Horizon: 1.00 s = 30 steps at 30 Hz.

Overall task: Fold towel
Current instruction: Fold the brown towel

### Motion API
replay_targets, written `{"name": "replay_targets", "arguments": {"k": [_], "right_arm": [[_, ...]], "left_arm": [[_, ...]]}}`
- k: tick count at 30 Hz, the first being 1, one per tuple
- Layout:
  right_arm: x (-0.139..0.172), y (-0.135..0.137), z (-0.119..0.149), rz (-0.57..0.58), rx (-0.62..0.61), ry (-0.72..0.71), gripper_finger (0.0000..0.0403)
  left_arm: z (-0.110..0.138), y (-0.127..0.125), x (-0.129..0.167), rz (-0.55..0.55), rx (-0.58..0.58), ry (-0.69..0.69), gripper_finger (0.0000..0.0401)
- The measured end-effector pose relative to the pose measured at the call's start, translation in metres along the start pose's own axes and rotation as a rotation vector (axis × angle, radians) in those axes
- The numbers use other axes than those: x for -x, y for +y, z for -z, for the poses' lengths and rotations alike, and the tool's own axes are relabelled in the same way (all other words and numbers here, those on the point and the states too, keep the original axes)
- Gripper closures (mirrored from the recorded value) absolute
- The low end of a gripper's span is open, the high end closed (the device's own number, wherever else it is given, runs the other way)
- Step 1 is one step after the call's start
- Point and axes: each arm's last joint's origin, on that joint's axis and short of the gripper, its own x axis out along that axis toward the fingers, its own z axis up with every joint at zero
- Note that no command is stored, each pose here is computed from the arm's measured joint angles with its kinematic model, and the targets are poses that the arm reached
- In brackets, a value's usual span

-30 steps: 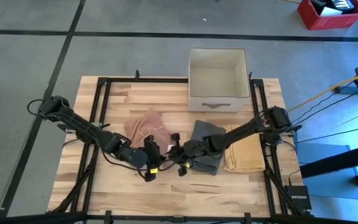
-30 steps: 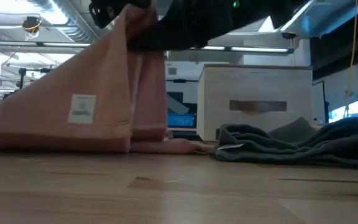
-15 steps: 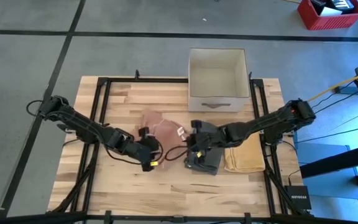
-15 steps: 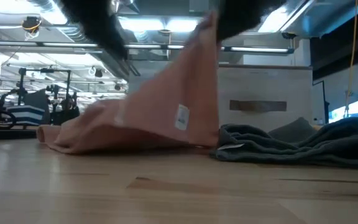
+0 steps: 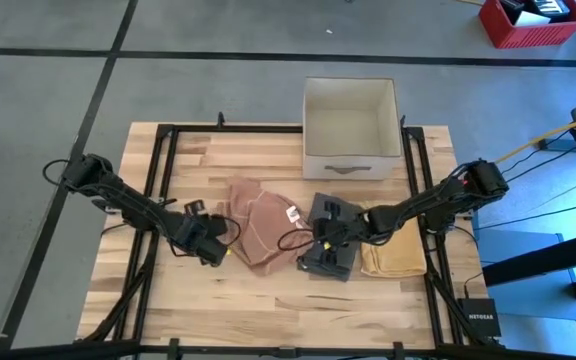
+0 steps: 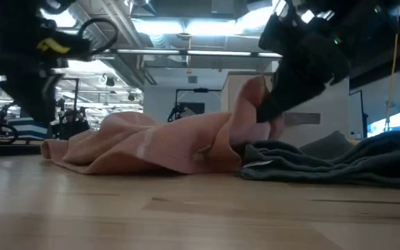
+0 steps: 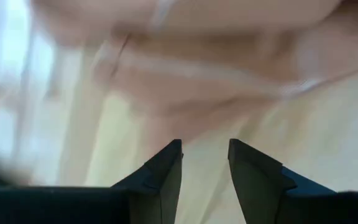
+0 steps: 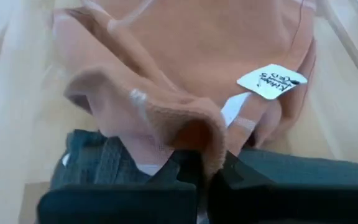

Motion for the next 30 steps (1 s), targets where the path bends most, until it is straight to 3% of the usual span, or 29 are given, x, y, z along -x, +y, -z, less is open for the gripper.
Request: {"name": "replay_targets", "arguments": {"k": [5,12,24,30], "right_arm": [[-0.002,0.0,0.003,-0.006,-0.01,-0.062,0.0398],[-0.002,0.0,0.002,-0.013,0.039,-0.085,0.0397],[-0.003,0.001,0.002,-0.034,0.079,-0.083,0.0395],[-0.003,0.001,0.002,-0.037,0.063,-0.082,0.0394]], "left_arm": [[0.013,0.003,-0.006,-0.052,-0.02,0.051,0.0278],[0.035,0.002,-0.035,-0.053,-0.149,0.053,0.0278],[0.044,0.005,-0.056,-0.107,-0.14,-0.071,0.0278],[0.043,0.009,-0.05,-0.144,-0.073,-0.02,0.0278]]}}
